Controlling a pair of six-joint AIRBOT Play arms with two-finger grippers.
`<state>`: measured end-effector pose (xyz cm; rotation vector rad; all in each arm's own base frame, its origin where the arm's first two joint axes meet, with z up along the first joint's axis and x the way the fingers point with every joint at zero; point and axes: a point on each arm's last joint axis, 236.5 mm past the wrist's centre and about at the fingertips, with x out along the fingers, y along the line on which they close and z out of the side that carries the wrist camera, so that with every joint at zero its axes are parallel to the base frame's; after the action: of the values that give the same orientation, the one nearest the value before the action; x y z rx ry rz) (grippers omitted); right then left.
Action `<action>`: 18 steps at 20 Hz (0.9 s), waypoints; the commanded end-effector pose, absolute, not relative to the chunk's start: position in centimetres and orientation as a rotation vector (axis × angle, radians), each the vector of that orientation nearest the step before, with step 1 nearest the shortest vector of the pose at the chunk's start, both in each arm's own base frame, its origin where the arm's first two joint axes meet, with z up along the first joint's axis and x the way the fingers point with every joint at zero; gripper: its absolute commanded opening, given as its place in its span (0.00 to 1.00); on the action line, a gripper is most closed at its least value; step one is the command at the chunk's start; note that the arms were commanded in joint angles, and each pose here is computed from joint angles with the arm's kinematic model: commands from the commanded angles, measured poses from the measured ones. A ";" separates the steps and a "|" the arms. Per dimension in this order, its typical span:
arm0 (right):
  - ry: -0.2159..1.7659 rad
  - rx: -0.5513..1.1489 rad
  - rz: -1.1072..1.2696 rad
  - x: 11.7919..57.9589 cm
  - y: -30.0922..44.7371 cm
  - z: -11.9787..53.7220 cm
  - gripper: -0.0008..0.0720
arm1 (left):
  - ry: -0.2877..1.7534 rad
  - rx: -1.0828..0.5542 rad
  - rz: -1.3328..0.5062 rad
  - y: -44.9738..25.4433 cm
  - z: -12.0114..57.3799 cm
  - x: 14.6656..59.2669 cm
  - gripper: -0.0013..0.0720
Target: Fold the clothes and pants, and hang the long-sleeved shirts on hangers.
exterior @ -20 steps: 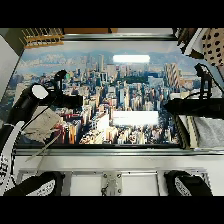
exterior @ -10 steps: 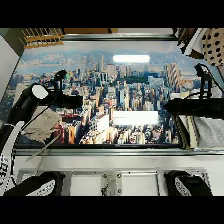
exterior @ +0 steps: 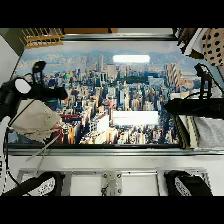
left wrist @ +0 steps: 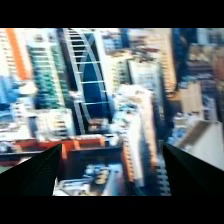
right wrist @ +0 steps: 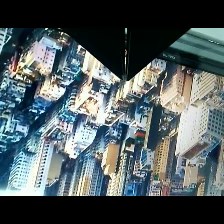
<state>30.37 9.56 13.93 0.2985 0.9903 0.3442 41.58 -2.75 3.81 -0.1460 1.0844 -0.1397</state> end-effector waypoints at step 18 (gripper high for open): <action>0.992 0.299 0.345 30.4 9.6 13.9 0.04 | 1.499 -0.251 0.081 6.0 -10.8 34.3 0.02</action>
<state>30.37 9.57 13.94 0.2988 0.9903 0.3445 34.02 7.83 -11.63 -0.2776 1.5057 0.1199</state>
